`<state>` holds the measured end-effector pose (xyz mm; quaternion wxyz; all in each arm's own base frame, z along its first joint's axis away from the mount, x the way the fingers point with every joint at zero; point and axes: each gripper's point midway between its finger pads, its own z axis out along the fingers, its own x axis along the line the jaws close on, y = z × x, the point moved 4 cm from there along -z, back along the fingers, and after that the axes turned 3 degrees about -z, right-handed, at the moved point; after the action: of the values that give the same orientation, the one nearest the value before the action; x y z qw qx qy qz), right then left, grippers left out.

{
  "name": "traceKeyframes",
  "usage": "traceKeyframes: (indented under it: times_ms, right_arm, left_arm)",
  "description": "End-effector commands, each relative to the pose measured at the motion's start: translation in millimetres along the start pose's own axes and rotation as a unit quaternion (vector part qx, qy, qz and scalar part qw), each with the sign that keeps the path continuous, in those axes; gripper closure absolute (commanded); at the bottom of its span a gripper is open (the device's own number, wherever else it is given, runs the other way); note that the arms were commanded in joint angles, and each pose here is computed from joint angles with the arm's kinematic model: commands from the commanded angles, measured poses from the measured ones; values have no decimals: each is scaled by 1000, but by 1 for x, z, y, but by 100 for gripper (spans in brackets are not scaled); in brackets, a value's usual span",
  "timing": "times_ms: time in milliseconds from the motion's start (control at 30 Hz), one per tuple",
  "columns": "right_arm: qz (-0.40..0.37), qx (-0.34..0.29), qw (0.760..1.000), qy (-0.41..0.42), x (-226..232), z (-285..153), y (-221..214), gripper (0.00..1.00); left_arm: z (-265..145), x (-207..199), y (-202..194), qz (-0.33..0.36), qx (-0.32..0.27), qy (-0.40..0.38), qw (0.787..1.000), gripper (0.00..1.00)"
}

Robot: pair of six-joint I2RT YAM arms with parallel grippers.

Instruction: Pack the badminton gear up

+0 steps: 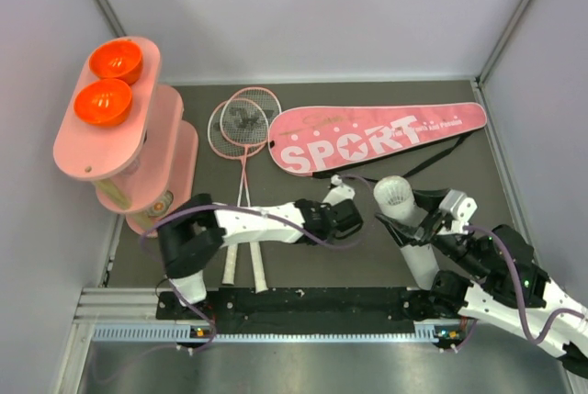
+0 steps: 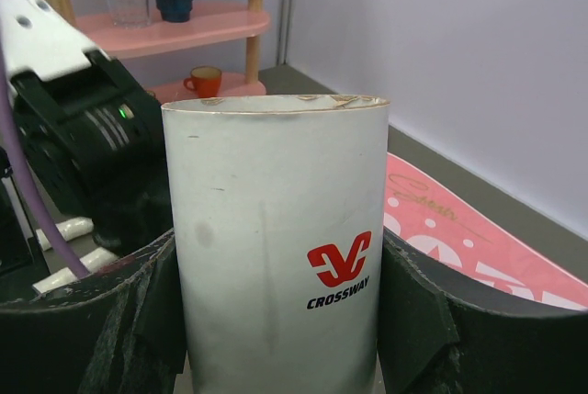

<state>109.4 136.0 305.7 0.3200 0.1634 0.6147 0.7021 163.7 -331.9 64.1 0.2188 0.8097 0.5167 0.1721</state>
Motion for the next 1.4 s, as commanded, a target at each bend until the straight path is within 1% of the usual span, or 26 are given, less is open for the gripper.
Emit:
traceKeyframes:
  times_ms: [0, 33, 67, 133, 167, 200, 233, 267, 333, 367, 400, 433, 467, 500, 567, 600, 633, 733, 800, 833, 967, 1033, 1100, 1367]
  right_arm:
    - [13, 5, 1000, -1, 1, 3, 1, 64]
    - [13, 7, 1000, -1, 1, 4, 0, 64]
    - [12, 8, 1000, -3, 1, 4, -1, 64]
    - [10, 17, 1000, 2, 3, 7, -5, 64]
    - [9, 19, 1000, 1, 3, 8, -6, 64]
    - [8, 21, 1000, 6, 5, 10, -7, 64]
    - [6, 30, 999, 9, 7, 14, -11, 64]
    - [4, 32, 999, 12, 8, 17, -12, 64]
    - [-2, 36, 999, 30, 14, 22, -13, 64]
    - [-10, 46, 998, 40, 17, 29, -16, 64]
    - [-13, 49, 997, 59, 23, 33, -16, 65]
    - [-17, 55, 996, 68, 26, 37, -17, 65]
    - [-28, 68, 994, 82, 30, 45, -20, 66]
    - [-34, 71, 992, 103, 36, 50, -20, 66]
    - [-54, 88, 986, 134, 45, 64, -24, 66]
    - [-57, 88, 982, 158, 51, 67, -23, 66]
    - [-64, 90, 979, 170, 54, 71, -23, 66]
    - [-78, 100, 972, 198, 62, 83, -23, 66]
    - [-82, 96, 969, 211, 65, 88, -20, 66]
    - [-82, 91, 969, 214, 66, 89, -18, 66]
    - [-84, 86, 967, 223, 69, 92, -19, 66]
    - [-84, 84, 968, 223, 69, 93, -18, 66]
    - [-85, 77, 968, 222, 69, 92, -17, 66]
    - [-82, 61, 970, 221, 69, 90, -14, 66]
  left_arm:
    - [-57, 33, 36, -76, -87, -39, 992, 100]
    - [-63, 43, 42, -94, -94, -50, 990, 100]
    - [-88, 51, 54, -115, -125, -79, 982, 100]
    - [-107, 71, 68, -140, -163, -102, 971, 100]
    - [-138, 80, 78, -141, -200, -140, 959, 100]
    - [-152, 87, 83, -142, -222, -156, 952, 100]
    - [-170, 95, 96, -136, -261, -178, 939, 100]
    - [-204, 98, 100, -125, -301, -230, 917, 100]
    - [-244, 102, 109, -79, -365, -282, 884, 100]
    - [-267, 106, 108, -64, -392, -303, 867, 100]
    - [-291, 101, 108, -34, -403, -342, 848, 100]
    - [-300, 101, 108, -11, -410, -348, 843, 100]
    - [-301, 99, 103, 7, -393, -356, 848, 100]
    - [-313, 95, 104, 25, -394, -375, 838, 100]
    - [-315, 89, 100, 52, -383, -394, 834, 100]
    - [-319, 85, 97, 66, -380, -413, 825, 100]
    - [-320, 83, 96, 77, -379, -419, 821, 100]
    - [-320, 78, 91, 110, -361, -433, 818, 100]
    - [-315, 76, 87, 121, -343, -434, 824, 100]
    - [-315, 75, 84, 129, -338, -441, 821, 100]
    - [-312, 69, 77, 140, -321, -462, 815, 100]
    - [-307, 67, 75, 143, -310, -466, 817, 100]
    - [-307, 65, 73, 148, -303, -474, 813, 100]
    - [-298, 55, 77, 151, -292, -486, 810, 100]
